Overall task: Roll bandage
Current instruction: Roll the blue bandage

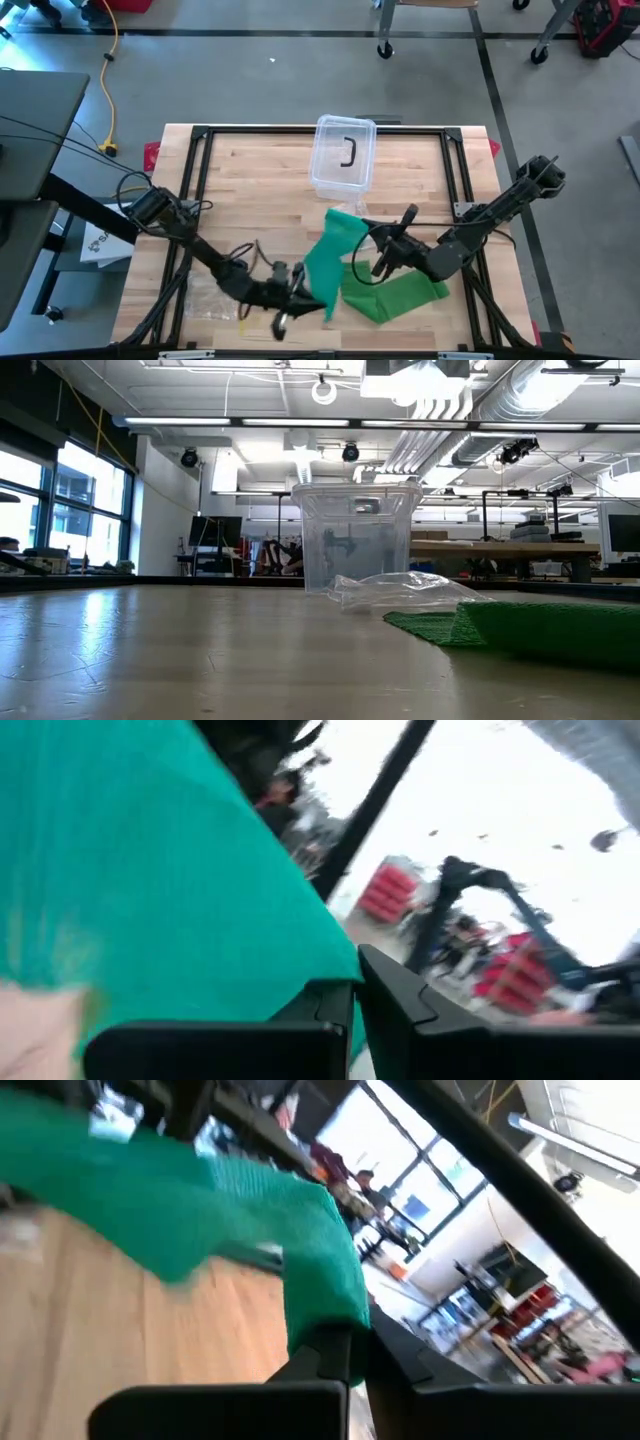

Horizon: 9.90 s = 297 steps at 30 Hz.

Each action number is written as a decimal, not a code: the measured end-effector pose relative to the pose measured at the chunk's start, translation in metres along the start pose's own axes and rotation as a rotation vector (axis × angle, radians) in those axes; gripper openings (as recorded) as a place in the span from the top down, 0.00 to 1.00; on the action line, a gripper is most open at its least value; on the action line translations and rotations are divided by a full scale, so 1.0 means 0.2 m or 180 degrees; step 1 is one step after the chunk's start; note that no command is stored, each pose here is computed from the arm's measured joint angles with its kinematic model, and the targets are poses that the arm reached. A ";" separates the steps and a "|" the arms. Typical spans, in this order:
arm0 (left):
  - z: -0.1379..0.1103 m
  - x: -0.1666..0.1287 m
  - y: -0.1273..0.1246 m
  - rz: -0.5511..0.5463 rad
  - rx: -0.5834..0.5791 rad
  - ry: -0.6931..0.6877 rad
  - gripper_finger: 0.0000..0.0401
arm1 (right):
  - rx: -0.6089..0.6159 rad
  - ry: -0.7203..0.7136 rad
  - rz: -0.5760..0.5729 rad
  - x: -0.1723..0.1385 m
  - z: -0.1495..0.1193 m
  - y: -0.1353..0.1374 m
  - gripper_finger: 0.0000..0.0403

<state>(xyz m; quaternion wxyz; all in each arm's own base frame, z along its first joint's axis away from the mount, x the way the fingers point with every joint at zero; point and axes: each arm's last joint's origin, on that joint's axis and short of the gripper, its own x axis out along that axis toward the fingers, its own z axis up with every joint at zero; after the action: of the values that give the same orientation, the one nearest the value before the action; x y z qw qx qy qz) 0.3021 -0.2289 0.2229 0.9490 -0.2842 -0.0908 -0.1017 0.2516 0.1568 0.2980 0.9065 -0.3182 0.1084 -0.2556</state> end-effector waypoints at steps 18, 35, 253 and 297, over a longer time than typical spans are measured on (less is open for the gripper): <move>0.02 -0.39 -0.40 0.0751 0.0138 0.0439 1.00 | -0.0298 0.0176 -0.0200 -0.12 -0.01 0.03 1.00; 0.14 -0.32 0.13 0.0145 -0.0356 -0.0279 1.00 | -0.0118 -0.0618 0.0213 -0.22 0.13 -0.01 1.00; 0.31 -0.03 -0.11 0.1364 0.3717 0.1364 0.67 | 0.0236 -0.0184 0.1955 -0.04 0.09 0.07 1.00; 0.23 -0.06 -0.24 0.0972 0.4719 0.1352 0.52 | 0.2770 0.0632 0.3565 0.33 0.00 -0.12 1.00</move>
<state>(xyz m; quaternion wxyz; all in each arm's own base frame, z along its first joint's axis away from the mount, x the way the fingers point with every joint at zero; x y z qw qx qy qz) 0.2737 -0.2404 0.2819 0.8916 0.4394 0.0885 0.0648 0.2983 0.1059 0.3100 0.9321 0.2004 0.2257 0.2002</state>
